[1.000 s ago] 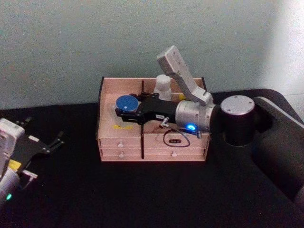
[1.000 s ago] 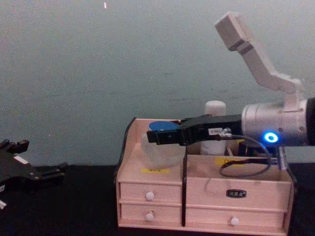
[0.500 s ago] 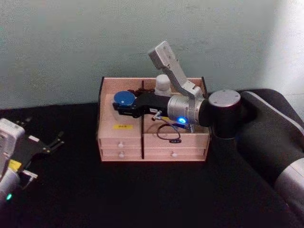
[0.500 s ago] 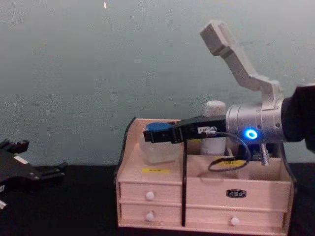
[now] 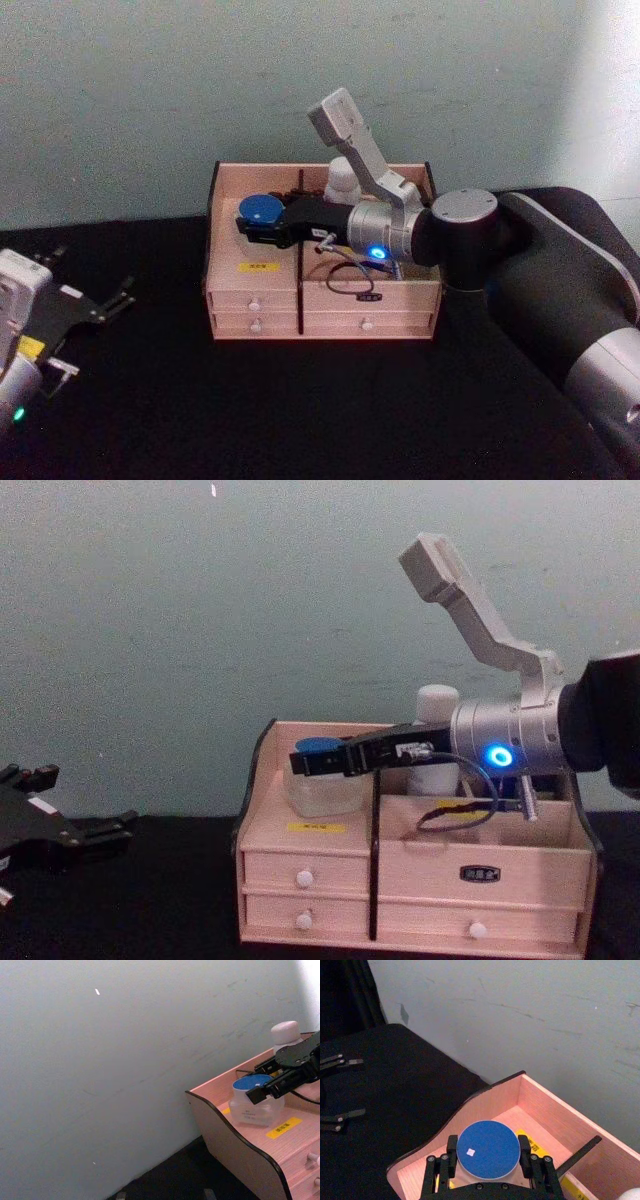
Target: Pick up the facial cleanser and watermelon frost from the table and place them into the tiered storage box.
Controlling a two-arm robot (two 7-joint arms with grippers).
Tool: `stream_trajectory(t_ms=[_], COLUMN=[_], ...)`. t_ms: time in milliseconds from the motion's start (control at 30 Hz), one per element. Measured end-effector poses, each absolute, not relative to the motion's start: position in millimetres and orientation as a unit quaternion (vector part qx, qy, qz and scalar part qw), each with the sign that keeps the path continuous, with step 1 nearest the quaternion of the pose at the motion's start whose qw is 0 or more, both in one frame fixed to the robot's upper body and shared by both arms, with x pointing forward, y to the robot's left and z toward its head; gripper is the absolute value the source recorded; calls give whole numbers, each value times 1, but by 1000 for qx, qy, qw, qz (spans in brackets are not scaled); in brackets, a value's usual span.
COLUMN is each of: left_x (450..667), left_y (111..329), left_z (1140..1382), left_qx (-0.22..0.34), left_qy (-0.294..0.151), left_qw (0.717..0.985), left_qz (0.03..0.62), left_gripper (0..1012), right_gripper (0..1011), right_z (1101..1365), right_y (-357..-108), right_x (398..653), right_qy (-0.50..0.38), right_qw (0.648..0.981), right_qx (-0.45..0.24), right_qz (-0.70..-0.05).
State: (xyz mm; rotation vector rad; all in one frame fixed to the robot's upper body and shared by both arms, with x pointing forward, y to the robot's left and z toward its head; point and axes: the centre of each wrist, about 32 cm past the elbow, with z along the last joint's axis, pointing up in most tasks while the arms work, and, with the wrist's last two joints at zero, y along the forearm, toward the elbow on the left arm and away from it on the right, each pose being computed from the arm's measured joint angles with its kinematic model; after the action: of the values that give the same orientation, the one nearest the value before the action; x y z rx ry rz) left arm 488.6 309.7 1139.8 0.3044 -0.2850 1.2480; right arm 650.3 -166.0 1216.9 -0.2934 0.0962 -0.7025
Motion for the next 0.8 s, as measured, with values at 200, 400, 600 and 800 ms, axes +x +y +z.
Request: stream_trajectory(t_ms=[200,400,600,800], left_x=[489,489,489,489], left_y=[310,310,310,310], left_z=[1140,1140,1140,1140], left_qx=[142,141,141,141], left_qy=[-132,-132,-132,-132], left_qw=[791,791,791,791], left_qz=[580,580,580,580], left_gripper=[1001,1001,1001,1001], right_gripper=[712,712,712,732], right_z=[1217,1217,1217,1217], right_y=[-166,-166,-166,-166], right_x=[650,650,650,650], right_qy=[47,47,47,46], right_qw=[927,927,927,927], right_qx=[-144,-144,-144,-144], right_qz=[-343,-343,-342,-342])
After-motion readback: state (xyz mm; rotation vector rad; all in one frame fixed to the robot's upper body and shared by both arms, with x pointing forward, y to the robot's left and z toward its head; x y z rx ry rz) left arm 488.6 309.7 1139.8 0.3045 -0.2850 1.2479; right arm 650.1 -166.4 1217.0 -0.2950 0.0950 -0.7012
